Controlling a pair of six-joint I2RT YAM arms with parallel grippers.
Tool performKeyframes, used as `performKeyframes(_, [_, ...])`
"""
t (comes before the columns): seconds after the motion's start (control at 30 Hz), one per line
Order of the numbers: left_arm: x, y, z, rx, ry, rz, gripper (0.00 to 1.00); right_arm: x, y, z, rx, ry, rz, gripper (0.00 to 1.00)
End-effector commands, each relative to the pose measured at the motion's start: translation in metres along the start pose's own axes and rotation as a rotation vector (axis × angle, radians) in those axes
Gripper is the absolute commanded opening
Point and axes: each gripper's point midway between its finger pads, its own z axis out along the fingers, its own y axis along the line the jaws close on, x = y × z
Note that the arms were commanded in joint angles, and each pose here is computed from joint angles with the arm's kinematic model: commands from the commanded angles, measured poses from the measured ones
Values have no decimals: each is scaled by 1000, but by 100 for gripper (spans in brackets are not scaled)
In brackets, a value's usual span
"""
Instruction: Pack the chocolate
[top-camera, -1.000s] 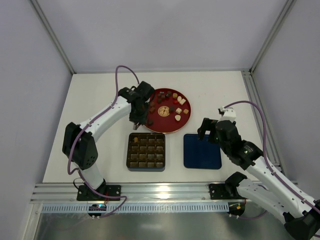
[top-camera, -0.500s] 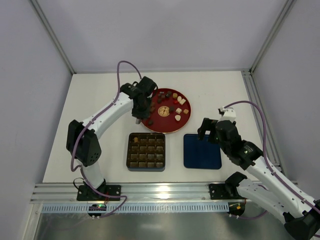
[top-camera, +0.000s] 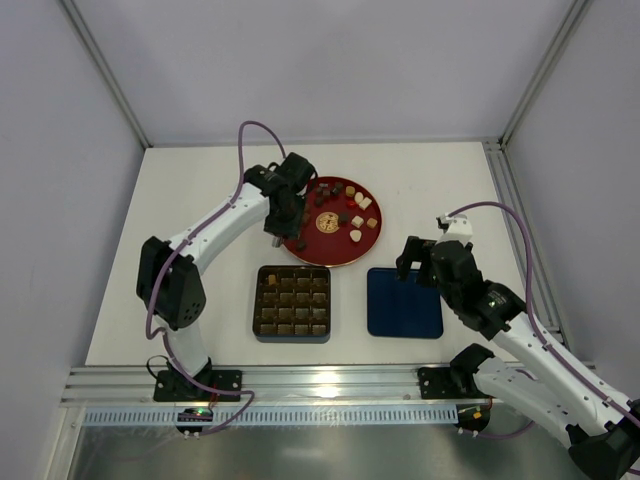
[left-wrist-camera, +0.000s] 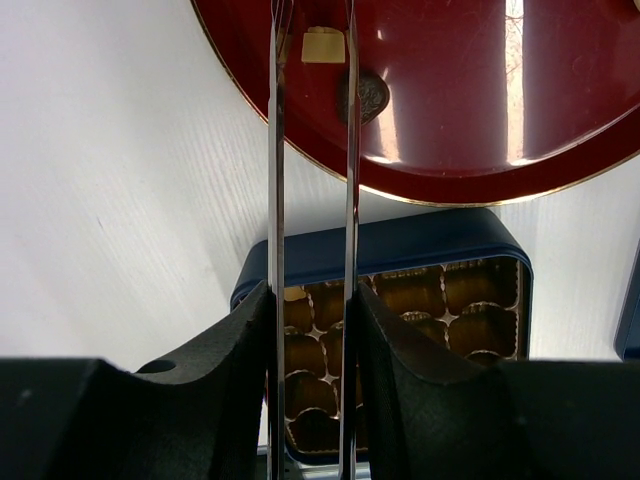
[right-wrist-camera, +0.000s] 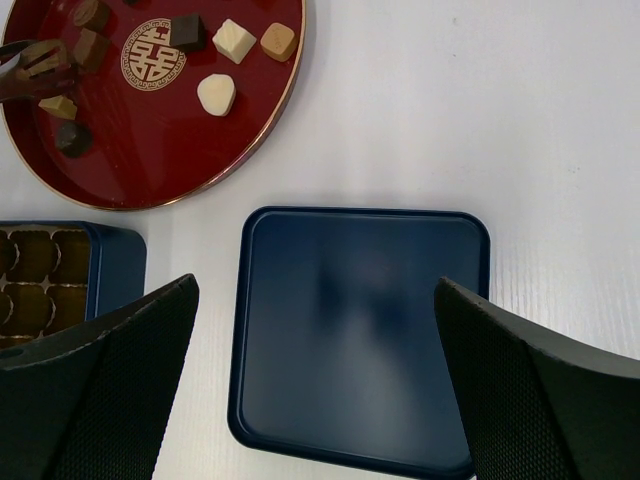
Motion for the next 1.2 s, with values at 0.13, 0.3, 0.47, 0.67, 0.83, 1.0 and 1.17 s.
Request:
performKeyframes(0.13, [-8,5,-10,-9,-34,1,37,-10,-1,-4,2,-40,5,100])
performKeyframes(0.3, [-5,6,-14,-3,-37,0,40,-8,0,-4,-4,-35,8,100])
performKeyframes(0.47, [0,9,-15,-11,-27,4,41,-7,0,-4,-4,-33,10,100])
performKeyframes(0.67, [9,9,-16,1,-12,-3,41,-6,0,-4,-4,-31,17,100])
performKeyframes(0.83, [14,7,-18,20,-5,-12,41,-5,0,-4,-7,-28,17,100])
performKeyframes(1.0, [18,5,-20,30,4,-10,41,-5,0,-5,-9,-30,22,100])
performKeyframes(1.17, [20,5,-21,23,9,-9,41,-4,0,-5,-12,-30,26,100])
